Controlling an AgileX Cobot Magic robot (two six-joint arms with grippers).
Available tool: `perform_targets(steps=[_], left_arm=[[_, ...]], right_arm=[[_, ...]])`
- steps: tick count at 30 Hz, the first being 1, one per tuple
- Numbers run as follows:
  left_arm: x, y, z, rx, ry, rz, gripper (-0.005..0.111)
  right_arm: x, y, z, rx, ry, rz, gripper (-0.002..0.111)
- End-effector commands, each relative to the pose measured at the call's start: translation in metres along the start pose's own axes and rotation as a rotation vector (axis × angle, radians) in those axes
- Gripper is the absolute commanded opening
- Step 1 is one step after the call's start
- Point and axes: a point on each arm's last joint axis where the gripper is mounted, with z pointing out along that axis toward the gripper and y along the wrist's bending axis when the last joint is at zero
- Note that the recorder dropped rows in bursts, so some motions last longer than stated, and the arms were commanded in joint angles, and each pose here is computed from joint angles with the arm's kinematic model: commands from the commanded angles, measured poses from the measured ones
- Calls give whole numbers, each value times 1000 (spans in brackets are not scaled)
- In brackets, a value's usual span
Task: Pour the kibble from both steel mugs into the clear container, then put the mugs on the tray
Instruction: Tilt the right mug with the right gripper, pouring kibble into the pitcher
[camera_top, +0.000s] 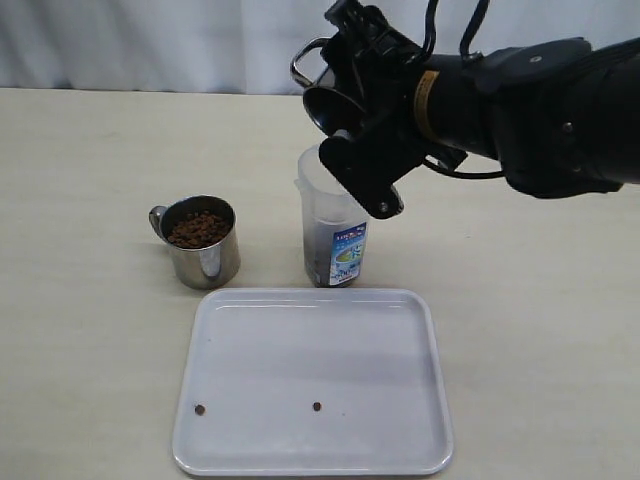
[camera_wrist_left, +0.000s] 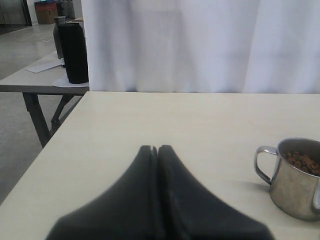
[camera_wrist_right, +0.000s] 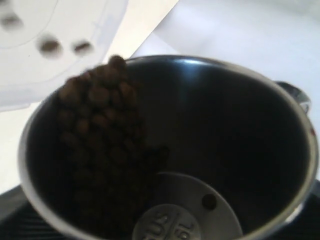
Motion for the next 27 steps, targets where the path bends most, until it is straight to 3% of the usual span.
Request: perform_targets(steps=[1,27], left_arm=[[0,0,0,5,-9,-4,0],[0,0,0,5,-5,-4,0]], right_arm=[[1,0,-1,-5,19,-24,5],[-31,-6,-11,-33,127,-105,5]])
